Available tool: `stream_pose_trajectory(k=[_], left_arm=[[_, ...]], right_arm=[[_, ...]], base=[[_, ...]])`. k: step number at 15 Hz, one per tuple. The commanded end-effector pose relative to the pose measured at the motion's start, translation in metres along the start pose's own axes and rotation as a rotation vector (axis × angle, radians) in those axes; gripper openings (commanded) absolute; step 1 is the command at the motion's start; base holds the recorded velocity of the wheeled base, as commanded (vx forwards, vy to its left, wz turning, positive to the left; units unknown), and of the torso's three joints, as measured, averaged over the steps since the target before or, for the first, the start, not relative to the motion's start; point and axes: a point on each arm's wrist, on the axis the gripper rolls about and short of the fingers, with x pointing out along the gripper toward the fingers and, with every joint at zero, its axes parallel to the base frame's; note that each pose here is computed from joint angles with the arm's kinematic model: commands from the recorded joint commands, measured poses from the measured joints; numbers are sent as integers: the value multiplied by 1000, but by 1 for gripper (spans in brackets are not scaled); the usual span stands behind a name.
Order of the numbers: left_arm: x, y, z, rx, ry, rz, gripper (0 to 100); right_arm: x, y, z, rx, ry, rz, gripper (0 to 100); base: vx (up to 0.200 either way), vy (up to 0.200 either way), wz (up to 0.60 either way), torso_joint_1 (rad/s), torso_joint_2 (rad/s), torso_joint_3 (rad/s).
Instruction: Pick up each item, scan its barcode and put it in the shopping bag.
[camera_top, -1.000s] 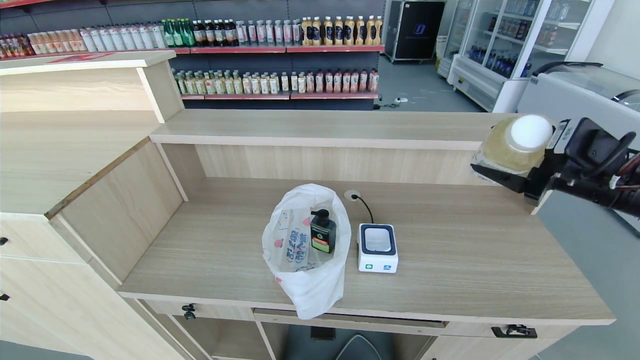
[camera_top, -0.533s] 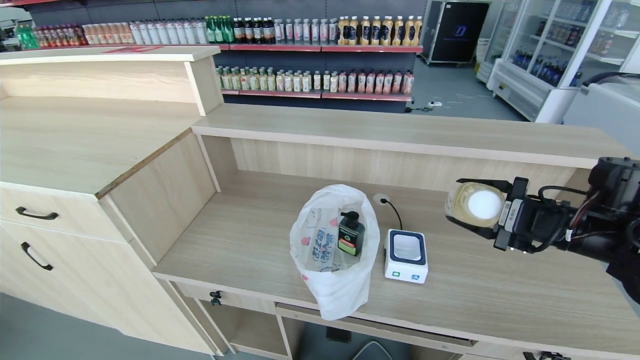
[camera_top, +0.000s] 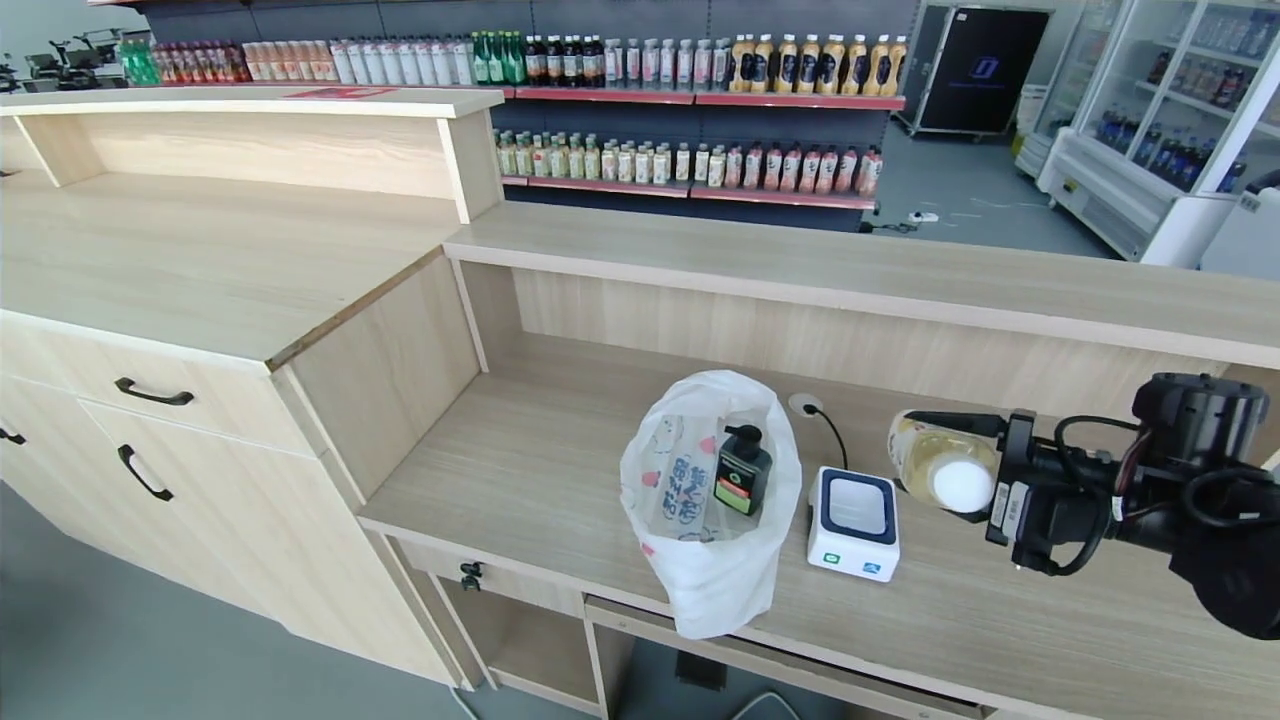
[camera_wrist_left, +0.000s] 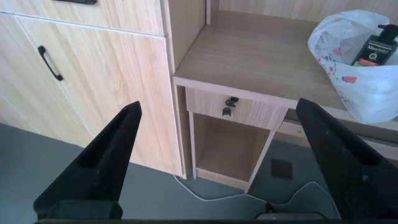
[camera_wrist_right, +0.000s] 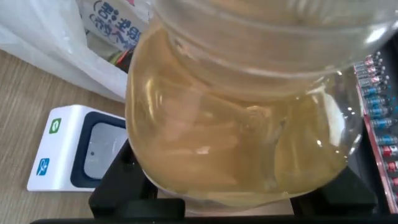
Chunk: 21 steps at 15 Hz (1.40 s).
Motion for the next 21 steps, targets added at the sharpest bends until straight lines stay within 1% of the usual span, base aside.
stream_pose_trajectory(k=[1, 4, 7, 11, 14, 21], left_arm=[[0, 0, 0, 0, -1, 0, 100], [0, 0, 0, 0, -1, 0, 100], [0, 0, 0, 0, -1, 0, 100], [0, 0, 0, 0, -1, 0, 100], [0, 0, 0, 0, -1, 0, 100], [0, 0, 0, 0, -1, 0, 100]], right_arm=[[-4, 13, -15, 42, 19, 24, 0], [-9, 17, -25, 35, 26, 27, 0], [-6, 27, -30, 44, -16, 51, 0], [-2, 37, -36, 3, -17, 69, 0], [1, 44, -40, 6, -18, 84, 0], [11, 43, -47, -12, -31, 80, 0]], base=[[0, 0, 0, 0, 0, 0], [0, 0, 0, 0, 0, 0], [0, 0, 0, 0, 0, 0], [0, 0, 0, 0, 0, 0], [0, 0, 0, 0, 0, 0], [0, 0, 0, 0, 0, 0]])
